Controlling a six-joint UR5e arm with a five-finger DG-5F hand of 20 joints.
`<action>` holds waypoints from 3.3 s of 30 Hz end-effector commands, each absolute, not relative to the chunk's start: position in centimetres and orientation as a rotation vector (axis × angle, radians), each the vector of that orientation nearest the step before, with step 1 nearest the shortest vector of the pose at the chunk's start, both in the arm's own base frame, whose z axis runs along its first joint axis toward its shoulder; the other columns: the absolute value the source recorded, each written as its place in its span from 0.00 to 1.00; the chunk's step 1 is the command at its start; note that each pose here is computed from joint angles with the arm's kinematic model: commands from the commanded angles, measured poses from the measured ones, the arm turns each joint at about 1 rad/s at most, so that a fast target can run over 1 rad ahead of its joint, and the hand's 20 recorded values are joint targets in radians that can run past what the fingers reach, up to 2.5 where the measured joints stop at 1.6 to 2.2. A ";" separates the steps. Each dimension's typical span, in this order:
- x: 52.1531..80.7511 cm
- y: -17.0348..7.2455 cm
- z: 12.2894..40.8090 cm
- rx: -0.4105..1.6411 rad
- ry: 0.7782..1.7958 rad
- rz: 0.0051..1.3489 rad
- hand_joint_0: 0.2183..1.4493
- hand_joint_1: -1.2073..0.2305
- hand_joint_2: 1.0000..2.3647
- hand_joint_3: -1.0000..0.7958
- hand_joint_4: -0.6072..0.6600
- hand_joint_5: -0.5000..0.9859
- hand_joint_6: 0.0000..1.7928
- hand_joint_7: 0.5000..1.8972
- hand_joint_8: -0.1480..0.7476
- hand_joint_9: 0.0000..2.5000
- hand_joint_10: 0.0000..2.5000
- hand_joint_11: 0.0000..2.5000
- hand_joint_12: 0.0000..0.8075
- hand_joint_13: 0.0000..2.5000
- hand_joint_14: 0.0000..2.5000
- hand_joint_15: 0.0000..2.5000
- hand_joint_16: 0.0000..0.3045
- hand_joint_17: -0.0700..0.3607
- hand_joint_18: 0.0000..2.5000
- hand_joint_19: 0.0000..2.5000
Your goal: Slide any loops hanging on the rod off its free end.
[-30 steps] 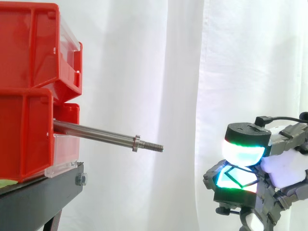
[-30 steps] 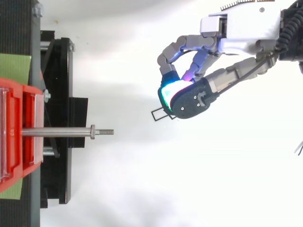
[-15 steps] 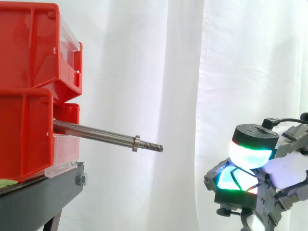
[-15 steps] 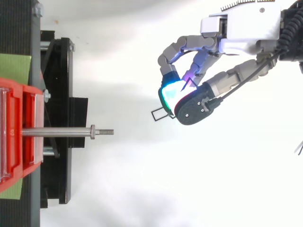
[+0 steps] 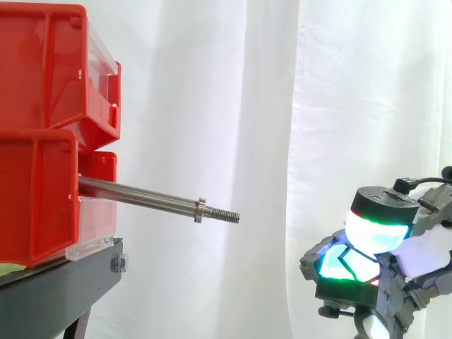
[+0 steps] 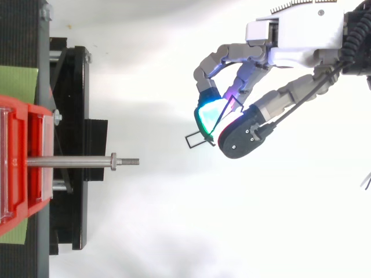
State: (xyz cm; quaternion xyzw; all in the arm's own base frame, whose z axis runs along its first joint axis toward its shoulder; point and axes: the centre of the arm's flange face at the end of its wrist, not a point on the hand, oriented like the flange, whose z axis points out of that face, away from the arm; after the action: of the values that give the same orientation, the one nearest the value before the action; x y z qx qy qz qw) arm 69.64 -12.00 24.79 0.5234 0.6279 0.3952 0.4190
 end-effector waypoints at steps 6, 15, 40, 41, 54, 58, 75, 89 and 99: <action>69.6 -12.0 24.8 1.313 1.576 0.990 0.28 0.36 0.00 0.28 0.61 0.22 0.46 0.55 0.50 0.38 0.00 0.13 0.33 0.34 0.00 0.05 0.14 0.39 0.31 0.13; 69.6 -12.0 24.8 1.313 1.576 0.990 0.27 0.47 0.00 0.28 0.62 0.24 0.45 0.55 0.51 0.40 0.00 0.13 0.33 0.35 0.00 0.05 0.14 0.39 0.31 0.13; 69.6 -12.0 24.8 1.314 1.576 0.992 0.29 0.33 0.01 0.42 0.58 0.22 0.47 0.59 0.50 0.37 0.00 0.13 0.33 0.34 0.00 0.06 0.14 0.39 0.30 0.13; 69.6 -12.1 24.8 1.316 1.577 0.992 0.29 0.33 0.01 0.42 0.58 0.21 0.47 0.59 0.50 0.37 0.00 0.13 0.33 0.34 0.00 0.06 0.14 0.39 0.30 0.13; 69.6 -12.0 24.8 1.313 1.579 0.997 0.28 0.31 0.00 0.28 0.62 0.20 0.47 0.52 0.49 0.36 0.00 0.13 0.33 0.34 0.00 0.05 0.14 0.39 0.30 0.13; 69.6 -12.0 24.8 1.313 1.579 0.997 0.24 0.35 0.00 0.28 0.63 0.21 0.47 0.52 0.50 0.37 0.00 0.13 0.34 0.34 0.00 0.05 0.15 0.40 0.31 0.12; 69.5 -12.0 24.7 1.317 1.583 0.993 0.23 0.52 0.00 0.28 0.63 0.22 0.46 0.52 0.53 0.40 0.00 0.13 0.35 0.36 0.00 0.05 0.15 0.40 0.32 0.13; 69.6 -11.7 24.7 1.314 1.587 0.996 0.29 0.37 0.01 0.41 0.59 0.22 0.47 0.59 0.51 0.39 0.00 0.13 0.33 0.35 0.00 0.06 0.14 0.39 0.31 0.13; 69.6 -11.8 24.7 1.315 1.586 0.995 0.30 0.33 0.01 0.36 0.60 0.21 0.47 0.55 0.50 0.37 0.00 0.13 0.33 0.34 0.00 0.05 0.14 0.39 0.30 0.13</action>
State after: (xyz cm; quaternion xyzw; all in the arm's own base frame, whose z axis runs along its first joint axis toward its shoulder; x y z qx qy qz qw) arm 69.57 -11.82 24.78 0.5228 0.6309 0.3962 0.4142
